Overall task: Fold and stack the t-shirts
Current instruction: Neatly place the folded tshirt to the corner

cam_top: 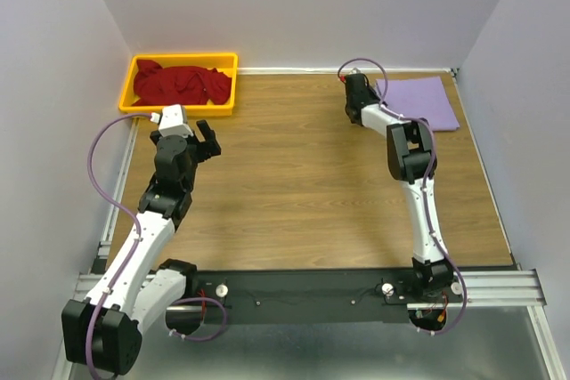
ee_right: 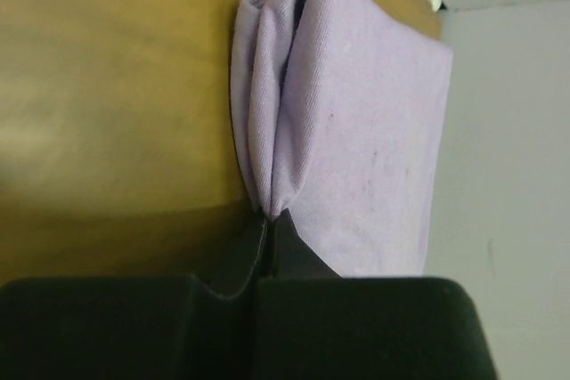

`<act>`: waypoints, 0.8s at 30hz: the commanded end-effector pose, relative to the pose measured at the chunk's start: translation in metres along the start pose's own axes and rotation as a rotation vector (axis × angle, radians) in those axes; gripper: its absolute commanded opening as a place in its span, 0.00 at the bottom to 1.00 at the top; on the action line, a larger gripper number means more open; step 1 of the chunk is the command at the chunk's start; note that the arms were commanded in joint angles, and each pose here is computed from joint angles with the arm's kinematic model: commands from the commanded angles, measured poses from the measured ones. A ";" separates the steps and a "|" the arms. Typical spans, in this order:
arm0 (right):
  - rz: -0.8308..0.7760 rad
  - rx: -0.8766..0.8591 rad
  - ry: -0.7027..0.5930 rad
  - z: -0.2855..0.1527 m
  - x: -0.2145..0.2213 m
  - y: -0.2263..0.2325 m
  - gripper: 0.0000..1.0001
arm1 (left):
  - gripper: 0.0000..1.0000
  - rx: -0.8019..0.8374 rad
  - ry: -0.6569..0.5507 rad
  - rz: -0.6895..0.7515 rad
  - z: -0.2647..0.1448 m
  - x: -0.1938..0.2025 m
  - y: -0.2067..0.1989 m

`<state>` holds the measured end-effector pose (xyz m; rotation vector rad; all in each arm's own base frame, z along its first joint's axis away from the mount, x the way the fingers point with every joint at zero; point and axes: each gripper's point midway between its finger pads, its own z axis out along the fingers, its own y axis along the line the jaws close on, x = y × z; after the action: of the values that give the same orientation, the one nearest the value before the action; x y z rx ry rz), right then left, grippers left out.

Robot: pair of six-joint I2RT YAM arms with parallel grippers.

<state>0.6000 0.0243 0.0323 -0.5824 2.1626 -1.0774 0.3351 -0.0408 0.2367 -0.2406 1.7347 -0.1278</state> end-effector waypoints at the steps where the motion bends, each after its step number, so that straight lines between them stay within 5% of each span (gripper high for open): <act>1: -0.024 0.035 -0.014 0.033 -0.009 0.001 0.01 | 0.91 -0.032 0.033 0.030 0.006 0.013 0.006; 3: -0.023 0.041 -0.014 0.044 -0.007 0.007 0.08 | 0.91 -0.032 0.046 0.033 0.009 0.016 0.005; 10: 0.112 0.031 -0.104 -0.002 -0.043 -0.012 0.60 | 0.91 -0.024 0.057 0.036 0.013 0.017 0.002; 12: 0.176 -0.020 -0.147 -0.026 -0.051 -0.013 0.61 | 0.91 -0.013 0.048 0.032 0.011 0.014 0.001; 17: 0.639 -0.215 -0.316 -0.105 -0.082 -0.069 0.68 | 0.91 0.002 0.002 0.015 0.003 0.001 -0.001; 24: 1.274 -0.482 -0.147 -0.110 -0.005 -0.074 0.71 | 0.91 0.029 -0.032 -0.001 -0.006 -0.008 -0.004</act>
<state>0.5509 0.0734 0.1845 0.0801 1.9671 -0.2160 0.3337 -0.0406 0.2376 -0.2365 1.7338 -0.1264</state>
